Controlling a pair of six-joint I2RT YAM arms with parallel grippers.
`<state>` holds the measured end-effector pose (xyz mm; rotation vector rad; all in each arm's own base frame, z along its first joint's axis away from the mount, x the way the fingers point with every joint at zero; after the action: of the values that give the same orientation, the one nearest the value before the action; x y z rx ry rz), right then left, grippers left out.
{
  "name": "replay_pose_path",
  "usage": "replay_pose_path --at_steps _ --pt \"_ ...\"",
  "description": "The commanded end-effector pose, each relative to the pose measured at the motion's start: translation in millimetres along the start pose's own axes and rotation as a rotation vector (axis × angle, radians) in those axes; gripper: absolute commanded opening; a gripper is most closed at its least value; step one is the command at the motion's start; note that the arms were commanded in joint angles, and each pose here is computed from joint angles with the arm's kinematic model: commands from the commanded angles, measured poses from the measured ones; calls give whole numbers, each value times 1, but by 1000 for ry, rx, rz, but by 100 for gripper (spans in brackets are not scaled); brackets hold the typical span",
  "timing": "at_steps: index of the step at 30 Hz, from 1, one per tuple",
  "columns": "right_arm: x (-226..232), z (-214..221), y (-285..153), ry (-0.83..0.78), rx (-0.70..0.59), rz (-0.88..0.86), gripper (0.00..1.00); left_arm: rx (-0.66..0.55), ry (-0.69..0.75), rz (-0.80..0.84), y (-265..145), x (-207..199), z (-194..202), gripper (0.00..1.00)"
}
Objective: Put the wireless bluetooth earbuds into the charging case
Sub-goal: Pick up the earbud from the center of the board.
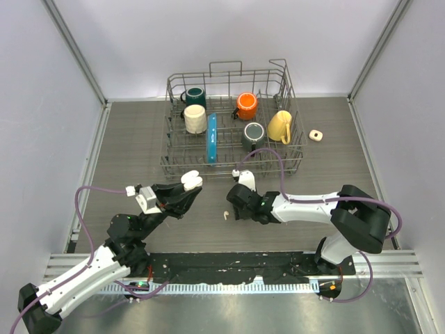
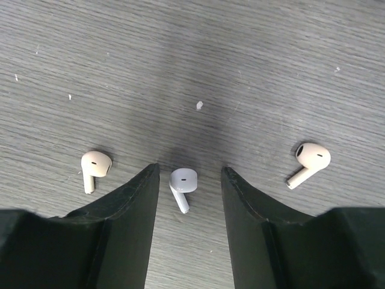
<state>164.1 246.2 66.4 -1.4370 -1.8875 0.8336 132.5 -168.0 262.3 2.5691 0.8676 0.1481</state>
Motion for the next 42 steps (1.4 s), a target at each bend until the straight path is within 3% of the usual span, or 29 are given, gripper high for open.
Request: replay_pose_path --at_steps 1,29,37,42 --pt "8 -9 0 -31 -6 -77 48 -51 -6 -8 1 0 -12 0" --pt "8 -5 -4 -59 53 -87 27 -43 -17 -3 1 -1 -9 0" --pt "8 -16 -12 -41 19 -75 19 -39 -16 -4 1 0 -8 0" --pt "13 -39 -33 45 -86 -114 14 -37 -17 -6 2 0 -7 0"
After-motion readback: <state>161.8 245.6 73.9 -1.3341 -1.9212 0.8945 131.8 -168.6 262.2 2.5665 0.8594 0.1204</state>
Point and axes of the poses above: each gripper's point midway between its finger pads, its own y axis out along the fingers, its own x axis along the line the jaws close on, z = x × y, the point moved 6 cm from there along -y, back along the fingers, and after that the axes turned 4 degrees about y, right-handed, at the moved point
